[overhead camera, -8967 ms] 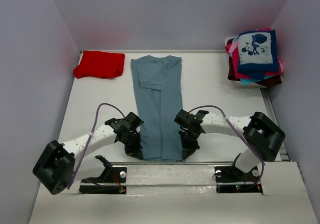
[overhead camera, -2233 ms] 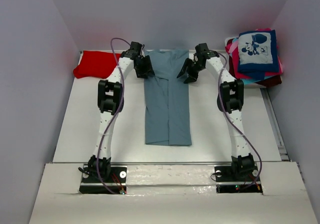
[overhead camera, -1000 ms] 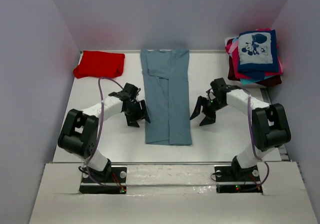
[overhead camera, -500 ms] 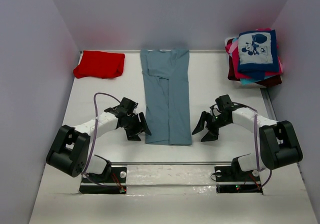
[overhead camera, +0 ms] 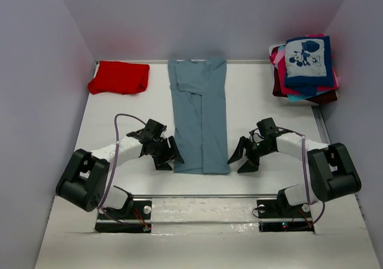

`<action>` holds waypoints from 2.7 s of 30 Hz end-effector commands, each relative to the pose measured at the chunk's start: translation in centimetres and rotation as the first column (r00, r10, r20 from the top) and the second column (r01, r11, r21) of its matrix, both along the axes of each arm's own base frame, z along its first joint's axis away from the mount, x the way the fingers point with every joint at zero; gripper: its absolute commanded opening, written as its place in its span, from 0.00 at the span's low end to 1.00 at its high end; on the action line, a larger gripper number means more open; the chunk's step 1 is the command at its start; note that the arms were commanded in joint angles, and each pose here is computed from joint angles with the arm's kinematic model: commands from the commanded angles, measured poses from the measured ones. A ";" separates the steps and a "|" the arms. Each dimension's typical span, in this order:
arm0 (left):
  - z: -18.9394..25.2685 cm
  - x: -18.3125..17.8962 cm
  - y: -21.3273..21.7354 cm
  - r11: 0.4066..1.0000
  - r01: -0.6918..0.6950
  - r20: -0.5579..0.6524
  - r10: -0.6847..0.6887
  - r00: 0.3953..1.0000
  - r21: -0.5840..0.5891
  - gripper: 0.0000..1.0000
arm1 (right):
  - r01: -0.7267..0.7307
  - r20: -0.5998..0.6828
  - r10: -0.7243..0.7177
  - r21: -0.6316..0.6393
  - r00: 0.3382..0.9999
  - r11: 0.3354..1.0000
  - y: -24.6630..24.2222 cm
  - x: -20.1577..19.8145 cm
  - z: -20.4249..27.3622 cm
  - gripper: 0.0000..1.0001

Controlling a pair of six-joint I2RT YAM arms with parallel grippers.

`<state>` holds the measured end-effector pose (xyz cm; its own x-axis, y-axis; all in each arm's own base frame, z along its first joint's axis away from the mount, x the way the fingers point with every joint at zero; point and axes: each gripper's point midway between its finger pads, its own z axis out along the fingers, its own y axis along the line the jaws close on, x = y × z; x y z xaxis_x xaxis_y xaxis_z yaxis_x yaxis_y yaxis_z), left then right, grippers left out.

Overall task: Fold and stack the t-shirts
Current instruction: Grab the bottom of the folded rectangular tshirt with both arms

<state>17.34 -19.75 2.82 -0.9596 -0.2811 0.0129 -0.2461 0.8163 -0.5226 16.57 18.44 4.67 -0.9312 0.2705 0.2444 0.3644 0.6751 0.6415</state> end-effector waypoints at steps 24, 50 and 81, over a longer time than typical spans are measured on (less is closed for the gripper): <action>-1.1 -0.9 -0.5 0.999 0.044 -0.053 -0.043 0.998 0.009 0.59 | -0.050 -0.053 0.054 0.067 0.997 0.996 1.4 -0.2 -1.8 0.59; -1.4 -1.2 -0.3 0.999 0.046 -0.069 -0.044 0.997 0.021 0.22 | -0.128 -0.099 0.135 0.067 0.986 0.989 2.7 -1.0 -3.3 0.37; -1.1 -2.2 0.7 0.997 0.060 -0.069 -0.056 0.996 0.049 0.06 | -0.124 -0.125 0.122 -0.005 0.985 0.992 1.8 -1.6 -3.8 0.07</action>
<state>16.14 -19.96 1.54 -0.9663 -0.2468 0.0731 -0.2501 0.8327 -0.4940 17.96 21.54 2.15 -0.9746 0.0978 0.2017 0.2152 0.6599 0.7199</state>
